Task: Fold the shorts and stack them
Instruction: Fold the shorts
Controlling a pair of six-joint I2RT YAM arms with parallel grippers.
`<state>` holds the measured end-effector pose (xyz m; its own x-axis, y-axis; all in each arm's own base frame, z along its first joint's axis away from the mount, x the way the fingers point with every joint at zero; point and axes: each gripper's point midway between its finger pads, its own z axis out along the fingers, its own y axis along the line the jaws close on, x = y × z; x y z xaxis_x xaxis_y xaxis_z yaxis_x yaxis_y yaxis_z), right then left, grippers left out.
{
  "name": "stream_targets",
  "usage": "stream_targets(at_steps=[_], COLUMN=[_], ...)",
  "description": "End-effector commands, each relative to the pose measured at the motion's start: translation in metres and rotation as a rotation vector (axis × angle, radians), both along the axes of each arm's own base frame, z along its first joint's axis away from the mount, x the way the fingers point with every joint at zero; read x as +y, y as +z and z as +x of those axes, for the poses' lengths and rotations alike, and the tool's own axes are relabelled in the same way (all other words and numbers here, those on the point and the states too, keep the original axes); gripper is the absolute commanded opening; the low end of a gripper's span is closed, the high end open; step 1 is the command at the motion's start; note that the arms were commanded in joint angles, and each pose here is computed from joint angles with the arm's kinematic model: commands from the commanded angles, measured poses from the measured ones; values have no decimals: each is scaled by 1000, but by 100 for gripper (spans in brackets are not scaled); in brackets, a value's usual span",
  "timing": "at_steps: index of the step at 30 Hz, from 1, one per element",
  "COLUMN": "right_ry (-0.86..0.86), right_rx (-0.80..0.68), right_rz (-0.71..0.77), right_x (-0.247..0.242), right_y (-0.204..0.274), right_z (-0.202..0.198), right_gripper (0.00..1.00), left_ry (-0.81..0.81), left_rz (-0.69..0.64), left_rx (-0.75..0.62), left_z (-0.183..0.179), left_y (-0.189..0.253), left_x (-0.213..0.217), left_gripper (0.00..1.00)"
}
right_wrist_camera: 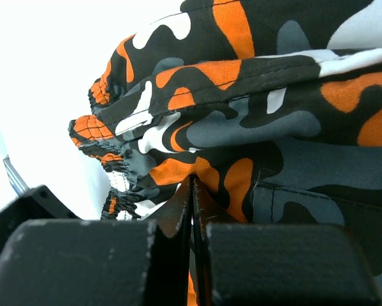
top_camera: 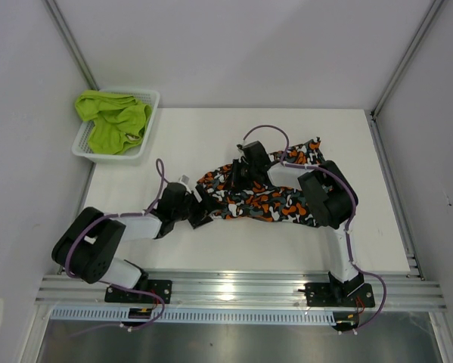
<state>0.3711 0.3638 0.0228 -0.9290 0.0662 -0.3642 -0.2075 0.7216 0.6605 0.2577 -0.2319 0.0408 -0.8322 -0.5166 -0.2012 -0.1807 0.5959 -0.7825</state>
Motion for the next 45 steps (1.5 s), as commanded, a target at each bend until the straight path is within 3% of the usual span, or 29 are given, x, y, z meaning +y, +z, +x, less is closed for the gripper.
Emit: stream_targets(at_steps=[1, 16, 27, 32, 45], right_ry=[-22, -65, -82, -74, -63], right_rx=[-13, -19, 32, 45, 77], right_rz=[-27, -14, -35, -24, -15], right_x=[-3, -2, -8, -6, -1], right_y=[0, 2, -13, -16, -20], right_z=[-1, -1, -16, -20, -32], right_gripper=[0, 0, 0, 0, 0], left_ry=[27, 189, 378, 412, 378], left_rz=[-45, -161, 21, 40, -71], left_rx=[19, 65, -87, -120, -166], left_z=[-10, -2, 28, 28, 50], left_y=[-1, -14, -19, -20, -15], left_x=[-6, -16, 24, 34, 9], left_gripper=[82, 82, 80, 80, 78])
